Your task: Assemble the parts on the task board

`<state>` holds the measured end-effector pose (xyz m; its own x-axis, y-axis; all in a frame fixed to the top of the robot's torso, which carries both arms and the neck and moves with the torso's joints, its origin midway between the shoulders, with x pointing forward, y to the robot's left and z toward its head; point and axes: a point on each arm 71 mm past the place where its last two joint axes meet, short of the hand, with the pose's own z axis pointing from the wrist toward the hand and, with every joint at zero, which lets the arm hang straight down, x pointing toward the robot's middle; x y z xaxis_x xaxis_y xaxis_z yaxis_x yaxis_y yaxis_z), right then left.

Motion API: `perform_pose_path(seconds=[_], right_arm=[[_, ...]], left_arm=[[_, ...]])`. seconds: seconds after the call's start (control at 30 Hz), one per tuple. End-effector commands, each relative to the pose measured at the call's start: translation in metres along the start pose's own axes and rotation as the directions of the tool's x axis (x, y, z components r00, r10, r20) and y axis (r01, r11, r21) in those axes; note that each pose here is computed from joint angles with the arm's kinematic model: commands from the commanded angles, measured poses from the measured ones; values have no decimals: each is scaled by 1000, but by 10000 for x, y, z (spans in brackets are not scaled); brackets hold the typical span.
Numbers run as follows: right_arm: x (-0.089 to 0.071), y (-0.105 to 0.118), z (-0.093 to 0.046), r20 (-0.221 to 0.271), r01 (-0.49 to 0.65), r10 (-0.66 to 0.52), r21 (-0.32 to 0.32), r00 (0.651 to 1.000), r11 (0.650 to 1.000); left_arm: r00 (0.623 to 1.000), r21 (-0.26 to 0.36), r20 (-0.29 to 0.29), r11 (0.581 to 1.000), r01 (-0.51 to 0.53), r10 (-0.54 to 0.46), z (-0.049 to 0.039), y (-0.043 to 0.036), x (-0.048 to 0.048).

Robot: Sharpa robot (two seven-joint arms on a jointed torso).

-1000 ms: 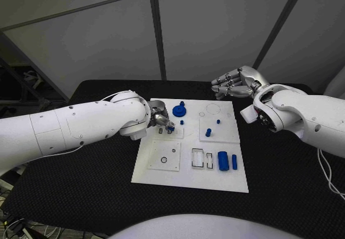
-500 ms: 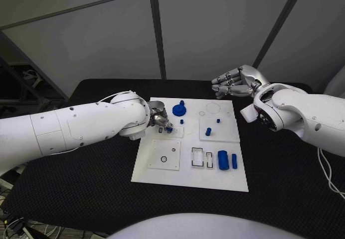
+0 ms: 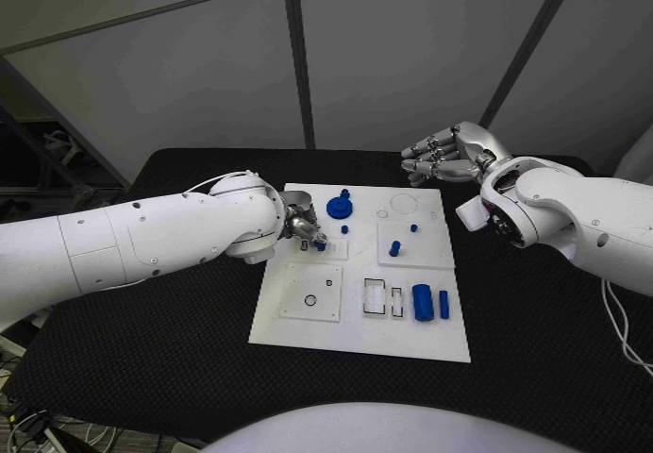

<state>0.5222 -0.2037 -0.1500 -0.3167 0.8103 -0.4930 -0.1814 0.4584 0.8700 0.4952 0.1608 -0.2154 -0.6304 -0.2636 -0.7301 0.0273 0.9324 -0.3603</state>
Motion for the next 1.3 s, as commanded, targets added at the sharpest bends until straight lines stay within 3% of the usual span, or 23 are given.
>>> perform_pose_path(seconds=[0.03,0.53,1.3], right_arm=[[-3,16,2,-6,0,0,-9,1000,1000],[-2,17,3,-7,-1,0,-10,1000,1000],[-3,17,-1,-7,-1,1,-10,1000,1000]], left_arm=[[1000,-2,-10,1000,-27,27,1,0,3],[999,-4,-23,999,-43,43,0,2,13],[997,-2,-51,998,-64,64,45,-62,32]])
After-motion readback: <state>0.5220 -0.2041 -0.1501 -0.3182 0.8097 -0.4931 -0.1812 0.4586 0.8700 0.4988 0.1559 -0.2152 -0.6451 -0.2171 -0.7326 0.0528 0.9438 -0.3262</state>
